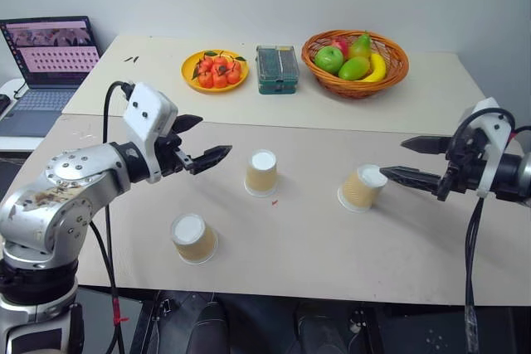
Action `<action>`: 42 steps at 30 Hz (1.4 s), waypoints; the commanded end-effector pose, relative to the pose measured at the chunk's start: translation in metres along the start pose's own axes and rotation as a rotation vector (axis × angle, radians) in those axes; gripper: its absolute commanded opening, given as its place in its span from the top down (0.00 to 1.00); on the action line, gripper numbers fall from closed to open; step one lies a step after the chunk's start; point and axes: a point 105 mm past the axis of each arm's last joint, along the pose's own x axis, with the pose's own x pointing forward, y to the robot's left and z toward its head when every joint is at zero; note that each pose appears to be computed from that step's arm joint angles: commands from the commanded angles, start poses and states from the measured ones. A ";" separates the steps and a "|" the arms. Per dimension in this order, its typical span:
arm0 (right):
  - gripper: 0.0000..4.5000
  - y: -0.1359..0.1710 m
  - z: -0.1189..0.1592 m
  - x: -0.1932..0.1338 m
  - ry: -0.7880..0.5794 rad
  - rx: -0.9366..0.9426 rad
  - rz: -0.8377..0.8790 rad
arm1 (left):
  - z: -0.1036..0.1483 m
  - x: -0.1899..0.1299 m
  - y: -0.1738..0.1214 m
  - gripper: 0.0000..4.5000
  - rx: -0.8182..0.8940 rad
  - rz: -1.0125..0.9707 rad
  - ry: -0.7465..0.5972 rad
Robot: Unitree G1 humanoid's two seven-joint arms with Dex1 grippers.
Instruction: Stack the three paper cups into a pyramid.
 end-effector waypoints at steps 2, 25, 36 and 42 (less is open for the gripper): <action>0.00 0.003 0.015 -0.001 -0.043 -0.051 -0.024 | 0.016 0.000 0.000 0.01 0.024 0.019 -0.093; 0.00 0.009 0.045 -0.004 -0.087 -0.108 -0.051 | 0.020 0.009 0.003 0.01 0.034 -0.051 -0.109; 0.00 0.008 0.048 0.005 -0.099 -0.117 -0.040 | 0.023 -0.007 -0.004 0.01 0.045 -0.094 -0.093; 0.00 0.006 0.051 0.008 -0.109 -0.125 -0.032 | 0.027 -0.006 -0.004 0.01 0.038 -0.073 -0.114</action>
